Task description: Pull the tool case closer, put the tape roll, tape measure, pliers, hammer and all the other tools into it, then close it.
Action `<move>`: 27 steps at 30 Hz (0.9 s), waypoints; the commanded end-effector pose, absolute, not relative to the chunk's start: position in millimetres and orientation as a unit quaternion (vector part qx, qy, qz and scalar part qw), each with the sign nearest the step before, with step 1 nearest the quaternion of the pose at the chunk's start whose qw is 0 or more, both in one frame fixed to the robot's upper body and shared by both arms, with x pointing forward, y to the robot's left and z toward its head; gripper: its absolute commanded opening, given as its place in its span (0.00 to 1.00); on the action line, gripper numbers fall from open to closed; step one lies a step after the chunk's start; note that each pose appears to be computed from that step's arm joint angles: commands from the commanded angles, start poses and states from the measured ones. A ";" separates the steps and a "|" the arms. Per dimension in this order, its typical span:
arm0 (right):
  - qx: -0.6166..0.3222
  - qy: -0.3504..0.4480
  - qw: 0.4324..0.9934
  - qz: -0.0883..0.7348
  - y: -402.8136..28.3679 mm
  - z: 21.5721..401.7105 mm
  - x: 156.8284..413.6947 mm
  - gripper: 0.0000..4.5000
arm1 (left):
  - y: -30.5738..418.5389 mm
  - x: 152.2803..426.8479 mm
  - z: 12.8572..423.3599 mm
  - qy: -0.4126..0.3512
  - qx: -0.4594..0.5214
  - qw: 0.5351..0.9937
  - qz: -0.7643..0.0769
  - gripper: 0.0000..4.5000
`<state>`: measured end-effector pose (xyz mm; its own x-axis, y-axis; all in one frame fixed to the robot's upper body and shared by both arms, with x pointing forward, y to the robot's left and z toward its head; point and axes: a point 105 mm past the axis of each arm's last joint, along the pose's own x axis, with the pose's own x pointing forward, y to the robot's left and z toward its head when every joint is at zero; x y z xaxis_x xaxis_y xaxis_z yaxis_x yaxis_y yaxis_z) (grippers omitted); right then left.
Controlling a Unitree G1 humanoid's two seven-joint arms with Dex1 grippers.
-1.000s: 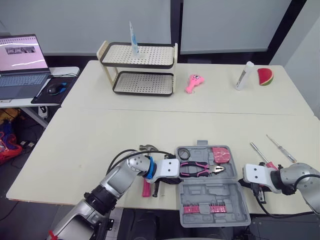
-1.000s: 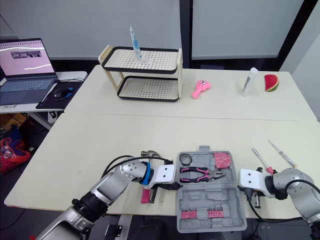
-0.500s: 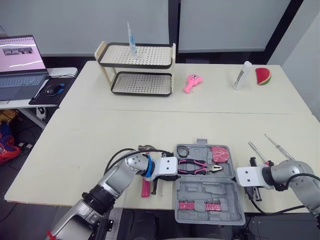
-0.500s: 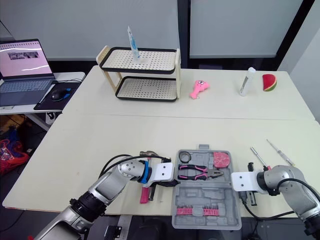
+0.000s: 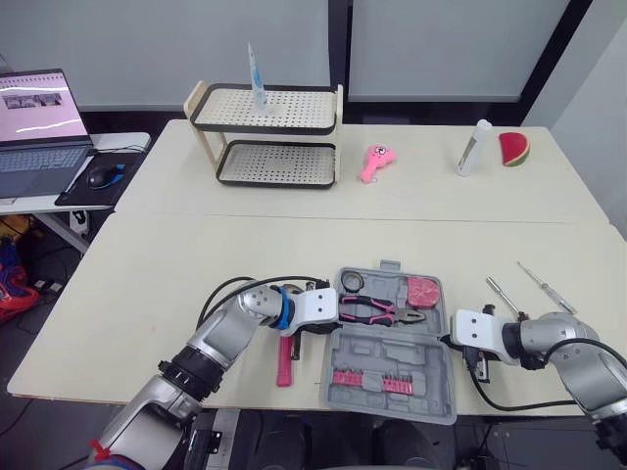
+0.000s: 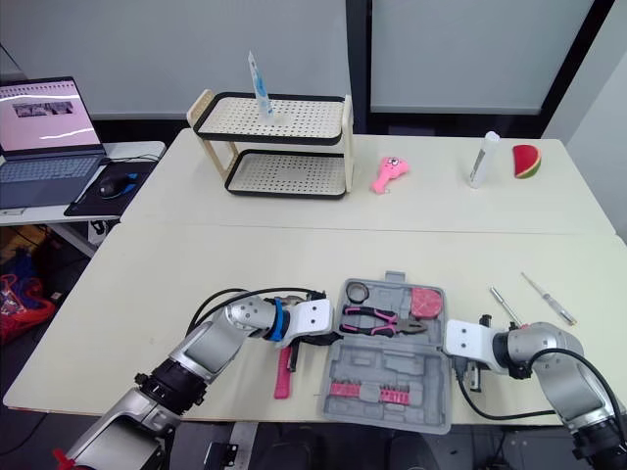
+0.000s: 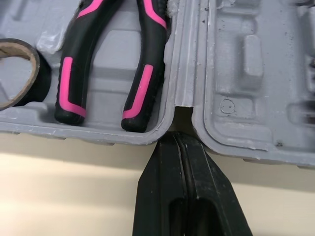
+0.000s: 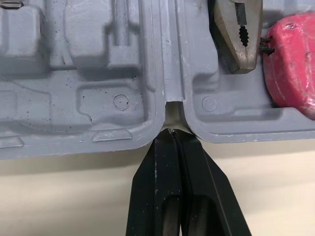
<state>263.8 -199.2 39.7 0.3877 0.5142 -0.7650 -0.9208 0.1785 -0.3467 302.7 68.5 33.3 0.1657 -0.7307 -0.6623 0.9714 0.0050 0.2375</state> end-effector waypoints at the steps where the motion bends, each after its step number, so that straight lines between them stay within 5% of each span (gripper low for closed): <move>1: -0.413 0.207 0.735 0.497 -188.4 50.4 275.1 0.00 | 51.1 307.2 44.1 0.139 0.338 0.685 -0.631 0.00; 27: -0.423 0.179 0.752 0.472 -185.7 50.0 300.2 0.00 | 59.6 326.4 35.0 0.146 0.369 0.681 -0.616 0.00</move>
